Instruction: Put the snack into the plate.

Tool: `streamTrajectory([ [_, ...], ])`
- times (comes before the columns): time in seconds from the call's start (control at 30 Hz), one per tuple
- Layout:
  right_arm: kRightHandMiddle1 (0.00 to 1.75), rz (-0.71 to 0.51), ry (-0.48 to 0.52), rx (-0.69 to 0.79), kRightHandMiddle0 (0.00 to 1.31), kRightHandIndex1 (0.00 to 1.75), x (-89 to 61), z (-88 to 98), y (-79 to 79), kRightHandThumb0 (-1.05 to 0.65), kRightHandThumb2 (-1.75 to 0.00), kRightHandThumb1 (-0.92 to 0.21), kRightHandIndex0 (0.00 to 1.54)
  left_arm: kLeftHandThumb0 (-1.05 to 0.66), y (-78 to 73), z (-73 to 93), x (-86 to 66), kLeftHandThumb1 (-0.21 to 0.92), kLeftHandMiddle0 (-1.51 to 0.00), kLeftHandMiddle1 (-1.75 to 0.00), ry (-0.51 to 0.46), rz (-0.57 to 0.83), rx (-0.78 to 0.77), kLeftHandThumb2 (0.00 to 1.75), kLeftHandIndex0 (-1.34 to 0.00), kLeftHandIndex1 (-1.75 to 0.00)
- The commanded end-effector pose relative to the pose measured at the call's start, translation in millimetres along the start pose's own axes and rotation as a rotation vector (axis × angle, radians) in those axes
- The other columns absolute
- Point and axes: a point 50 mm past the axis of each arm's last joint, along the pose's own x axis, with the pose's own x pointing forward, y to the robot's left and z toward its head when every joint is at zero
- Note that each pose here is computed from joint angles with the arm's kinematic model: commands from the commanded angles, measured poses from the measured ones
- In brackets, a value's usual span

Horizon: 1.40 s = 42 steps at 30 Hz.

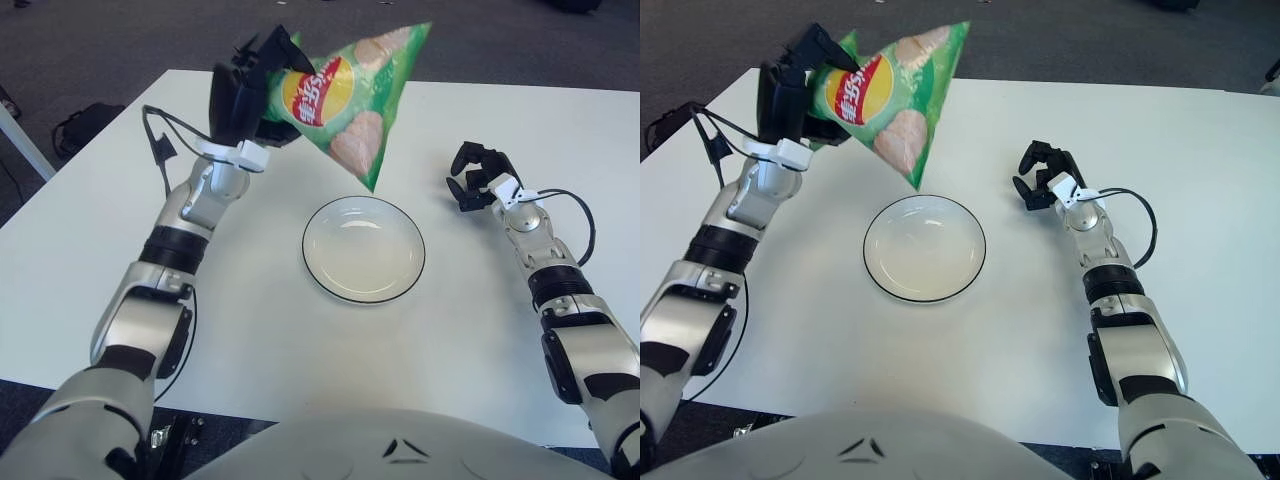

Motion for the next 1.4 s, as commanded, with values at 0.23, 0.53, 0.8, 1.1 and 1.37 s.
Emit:
streamTrajectory([
  [0.23,1.75,0.152,0.199,-0.025,0.62,1.75,-23.7,-43.2,35.0,-0.48,-1.32,-0.31,1.14,0.0,-16.5,10.3,-1.8,-0.07,-0.91,-1.71,-0.069,-0.172,-0.083,1.75,-0.68,-1.75],
  [0.53,1.75,0.158,0.212,-0.025,0.62,1.75,-22.5,-42.5,35.8,-0.49,-1.32,-0.31,1.14,0.0,-26.1,18.2,-5.3,-0.07,-0.92,-1.69,-0.134,-0.353,-0.172,1.74,-0.68,-1.75],
  [0.8,1.75,0.161,0.215,-0.042,0.61,1.75,-21.8,-41.5,36.3,-0.48,-1.31,-0.32,1.11,0.0,-40.2,24.6,-14.2,-0.04,-0.9,-1.66,-0.158,-0.482,-0.217,1.69,-0.65,-1.75],
  [1.1,1.75,0.161,0.215,-0.062,0.61,1.75,-21.4,-39.5,37.5,-0.48,-1.31,-0.32,1.11,0.0,-56.8,27.5,-25.6,0.0,-0.88,-1.67,-0.168,-0.63,-0.203,1.66,-0.62,-1.75],
  [1.37,1.75,0.163,0.216,-0.072,0.61,1.75,-21.4,-38.4,37.9,-0.48,-1.31,-0.32,1.12,0.0,-65.9,26.6,-34.7,0.01,-0.87,-1.66,-0.18,-0.761,-0.101,1.64,-0.61,-1.75],
])
